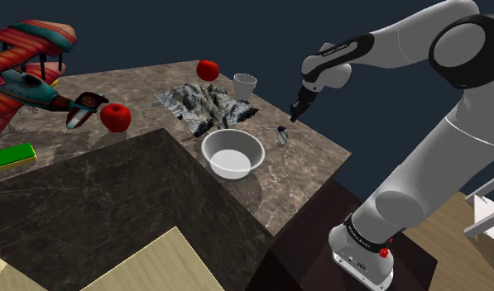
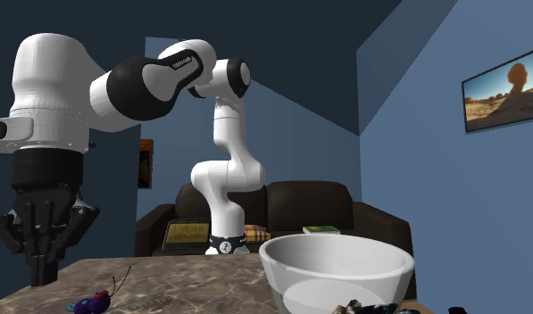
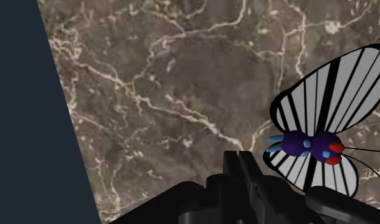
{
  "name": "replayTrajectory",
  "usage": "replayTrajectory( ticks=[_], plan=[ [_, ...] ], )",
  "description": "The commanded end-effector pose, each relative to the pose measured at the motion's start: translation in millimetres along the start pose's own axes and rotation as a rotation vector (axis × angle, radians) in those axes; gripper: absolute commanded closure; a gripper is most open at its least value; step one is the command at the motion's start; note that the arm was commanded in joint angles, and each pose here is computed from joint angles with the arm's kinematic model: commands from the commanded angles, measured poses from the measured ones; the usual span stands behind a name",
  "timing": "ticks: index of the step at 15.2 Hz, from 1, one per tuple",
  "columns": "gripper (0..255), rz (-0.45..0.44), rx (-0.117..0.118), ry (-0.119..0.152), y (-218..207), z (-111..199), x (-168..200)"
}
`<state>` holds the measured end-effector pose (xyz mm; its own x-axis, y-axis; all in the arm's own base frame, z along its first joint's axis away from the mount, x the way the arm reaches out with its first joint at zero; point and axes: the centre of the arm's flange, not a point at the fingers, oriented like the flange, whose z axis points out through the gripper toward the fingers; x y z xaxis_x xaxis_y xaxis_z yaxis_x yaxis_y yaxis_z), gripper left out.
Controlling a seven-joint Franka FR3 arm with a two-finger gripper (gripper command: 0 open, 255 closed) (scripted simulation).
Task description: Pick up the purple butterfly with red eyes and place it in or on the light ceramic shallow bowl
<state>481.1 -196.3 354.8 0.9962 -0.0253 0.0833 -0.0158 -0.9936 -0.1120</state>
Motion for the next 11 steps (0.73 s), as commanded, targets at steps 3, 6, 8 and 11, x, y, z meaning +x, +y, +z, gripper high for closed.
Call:
replayTrajectory(
  ticks=[3,6,8,11],
  plan=[
    [255,0.000,0.000,0.000,0,0,0],
    [0,-0.028,0.062,-0.042,-3,2,10],
    [0,-0.085,0.185,-0.127,-11,8,30],
    [0,-0.124,0.270,-0.185,-18,17,42]
  ],
)
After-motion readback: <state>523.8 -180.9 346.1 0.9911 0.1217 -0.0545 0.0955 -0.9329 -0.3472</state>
